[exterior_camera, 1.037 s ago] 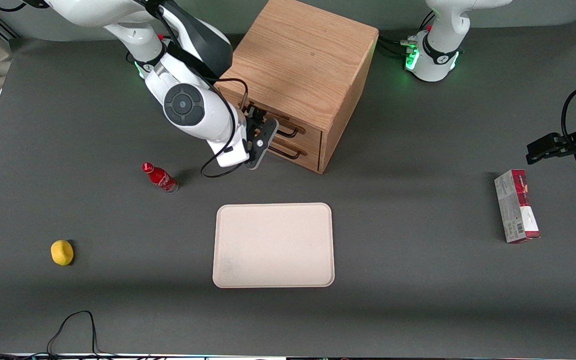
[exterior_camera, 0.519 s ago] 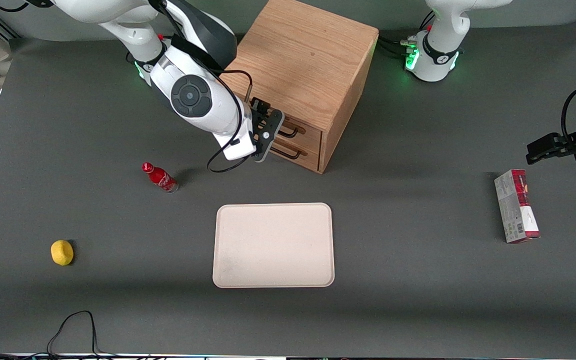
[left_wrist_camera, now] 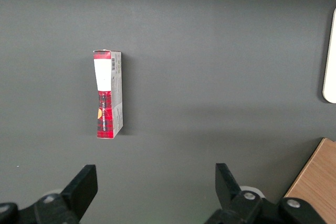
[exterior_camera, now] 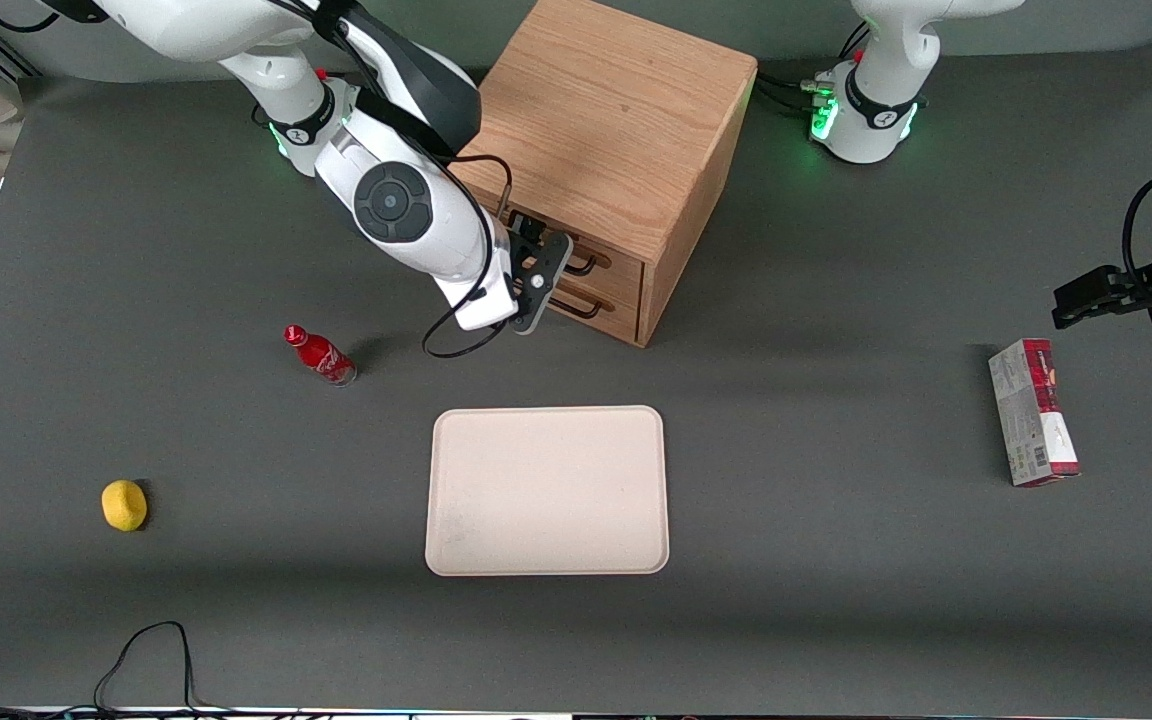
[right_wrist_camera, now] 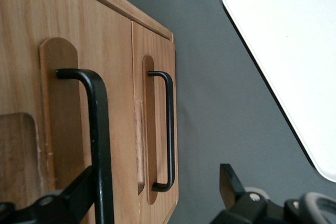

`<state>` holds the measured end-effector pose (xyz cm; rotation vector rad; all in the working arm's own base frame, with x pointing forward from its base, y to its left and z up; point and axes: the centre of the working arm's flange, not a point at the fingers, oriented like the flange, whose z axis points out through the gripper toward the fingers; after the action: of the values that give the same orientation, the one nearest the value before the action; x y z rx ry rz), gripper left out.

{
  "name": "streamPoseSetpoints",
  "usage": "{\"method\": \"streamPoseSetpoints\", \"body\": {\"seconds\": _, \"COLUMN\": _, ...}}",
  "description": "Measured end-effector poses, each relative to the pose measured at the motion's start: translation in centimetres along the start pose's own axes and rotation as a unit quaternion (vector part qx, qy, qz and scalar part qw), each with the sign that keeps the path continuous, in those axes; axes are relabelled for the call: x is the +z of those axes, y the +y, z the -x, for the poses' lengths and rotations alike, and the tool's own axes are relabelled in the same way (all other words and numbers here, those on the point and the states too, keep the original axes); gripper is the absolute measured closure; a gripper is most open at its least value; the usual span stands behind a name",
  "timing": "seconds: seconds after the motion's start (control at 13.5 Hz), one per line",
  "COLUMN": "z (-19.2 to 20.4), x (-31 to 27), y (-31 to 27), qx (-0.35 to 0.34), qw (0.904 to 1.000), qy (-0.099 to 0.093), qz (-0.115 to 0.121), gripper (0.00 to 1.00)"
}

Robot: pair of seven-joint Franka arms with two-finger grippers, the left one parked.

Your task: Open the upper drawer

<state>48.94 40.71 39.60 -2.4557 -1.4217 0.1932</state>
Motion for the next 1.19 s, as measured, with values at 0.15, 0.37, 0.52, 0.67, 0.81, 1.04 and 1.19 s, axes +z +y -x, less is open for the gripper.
{"method": "streamPoseSetpoints", "body": {"seconds": 0.15, "z": 0.0, "x": 0.4, "y": 0.7, "qx": -0.005, "qw": 0.9999, "qy": -0.002, "qz": 0.012, "gripper": 0.00}}
{"method": "streamPoseSetpoints", "body": {"seconds": 0.37, "z": 0.2, "x": 0.7, "y": 3.6, "qx": 0.003, "qw": 0.9995, "qy": 0.003, "qz": 0.030, "gripper": 0.00}}
{"method": "streamPoseSetpoints", "body": {"seconds": 0.52, "z": 0.3, "x": -0.4, "y": 5.9, "qx": 0.012, "qw": 0.9992, "qy": 0.014, "qz": 0.036, "gripper": 0.00}}
{"method": "streamPoseSetpoints", "body": {"seconds": 0.67, "z": 0.7, "x": -2.0, "y": 8.0, "qx": 0.025, "qw": 0.9985, "qy": 0.023, "qz": 0.044, "gripper": 0.00}}
{"method": "streamPoseSetpoints", "body": {"seconds": 0.81, "z": 1.2, "x": -4.0, "y": 9.9, "qx": 0.041, "qw": 0.9975, "qy": 0.027, "qz": 0.052, "gripper": 0.00}}
{"method": "streamPoseSetpoints", "body": {"seconds": 1.04, "z": 2.2, "x": -6.0, "y": 12.6, "qx": 0.055, "qw": 0.9951, "qy": 0.025, "qz": 0.078, "gripper": 0.00}}
{"method": "streamPoseSetpoints", "body": {"seconds": 1.19, "z": 2.4, "x": -6.1, "y": 13.1, "qx": 0.053, "qw": 0.9942, "qy": 0.020, "qz": 0.091, "gripper": 0.00}}
